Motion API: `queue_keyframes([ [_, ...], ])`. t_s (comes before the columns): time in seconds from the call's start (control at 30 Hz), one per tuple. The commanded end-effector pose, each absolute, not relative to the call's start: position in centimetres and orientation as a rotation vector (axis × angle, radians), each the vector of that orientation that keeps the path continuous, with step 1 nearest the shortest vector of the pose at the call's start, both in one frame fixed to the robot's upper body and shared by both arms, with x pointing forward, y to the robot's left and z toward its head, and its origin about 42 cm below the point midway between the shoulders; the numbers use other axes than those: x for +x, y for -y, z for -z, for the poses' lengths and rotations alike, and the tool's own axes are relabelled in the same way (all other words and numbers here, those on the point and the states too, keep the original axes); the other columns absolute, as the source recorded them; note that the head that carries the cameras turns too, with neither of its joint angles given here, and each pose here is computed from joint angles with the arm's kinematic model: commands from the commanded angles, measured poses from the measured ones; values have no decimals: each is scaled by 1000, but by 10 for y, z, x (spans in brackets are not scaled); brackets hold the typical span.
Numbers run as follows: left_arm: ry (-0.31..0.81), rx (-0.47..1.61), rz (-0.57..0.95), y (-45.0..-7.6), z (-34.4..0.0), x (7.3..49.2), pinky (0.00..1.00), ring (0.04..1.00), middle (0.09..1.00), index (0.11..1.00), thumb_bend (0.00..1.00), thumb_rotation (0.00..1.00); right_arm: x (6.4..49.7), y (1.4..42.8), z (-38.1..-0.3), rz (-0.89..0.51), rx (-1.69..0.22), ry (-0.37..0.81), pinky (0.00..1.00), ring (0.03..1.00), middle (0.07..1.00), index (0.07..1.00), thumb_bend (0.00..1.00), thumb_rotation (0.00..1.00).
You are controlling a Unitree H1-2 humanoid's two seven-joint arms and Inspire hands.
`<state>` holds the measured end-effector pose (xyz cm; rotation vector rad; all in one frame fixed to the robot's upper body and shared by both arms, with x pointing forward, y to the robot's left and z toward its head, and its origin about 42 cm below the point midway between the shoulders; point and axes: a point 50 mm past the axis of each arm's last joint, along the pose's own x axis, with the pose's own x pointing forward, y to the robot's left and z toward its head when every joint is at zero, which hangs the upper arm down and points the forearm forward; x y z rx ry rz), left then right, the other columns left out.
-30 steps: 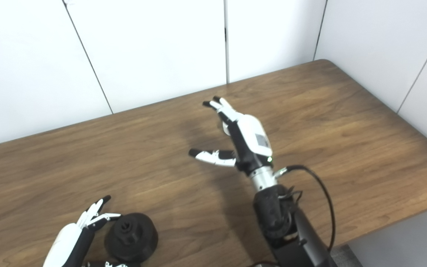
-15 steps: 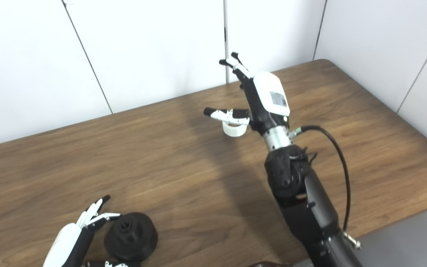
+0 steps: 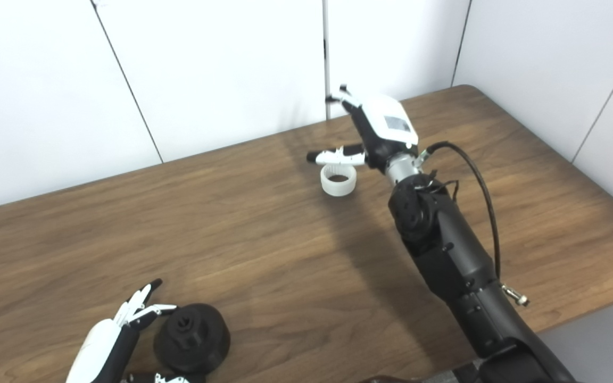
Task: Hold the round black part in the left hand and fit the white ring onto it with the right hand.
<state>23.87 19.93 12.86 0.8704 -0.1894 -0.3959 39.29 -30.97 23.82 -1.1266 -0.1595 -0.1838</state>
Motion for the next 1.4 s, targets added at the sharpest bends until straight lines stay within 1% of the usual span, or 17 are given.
queue_keyframes([
  [0.0,217,898,388,-200,-137,244,1000,1000,1000,648,890,363,402,312,-269,231,-1147,244,774,902,941,840,845,552],
  [0.13,209,921,391,-200,-136,246,1000,1000,996,648,891,356,401,310,-268,221,-1157,237,791,912,947,848,840,564],
  [0.3,215,937,391,-198,-136,247,1000,1000,994,647,898,356,402,310,-270,204,-1178,218,790,913,944,842,849,552],
  [0.37,218,940,392,-197,-136,248,1000,1000,994,647,899,353,402,310,-272,193,-1190,197,807,928,958,856,845,570],
  [0.43,221,943,392,-197,-137,248,1000,1000,993,647,902,355,403,311,-273,183,-1197,183,834,942,969,864,853,568],
  [0.53,219,942,393,-196,-137,248,1000,1000,994,648,901,352,405,312,-274,167,-1201,167,840,950,976,868,867,567],
  [0.7,219,941,393,-197,-137,247,1000,1000,996,650,898,354,408,314,-275,149,-1229,123,851,960,982,874,892,595],
  [0.83,221,933,389,-197,-137,246,1000,1000,994,647,903,350,412,321,-274,121,-1258,79,882,973,994,887,924,650],
  [0.97,221,928,390,-197,-137,245,1000,1000,995,648,900,354,414,328,-274,89,-1289,51,890,975,1000,892,967,702],
  [1.13,221,931,392,-197,-137,245,1000,1000,999,649,898,357,415,335,-274,53,-1315,7,894,980,1000,897,999,723],
  [1.37,218,931,389,-198,-138,245,1000,1000,999,649,899,359,416,338,-267,13,-1324,-59,904,992,1000,892,1000,730],
])
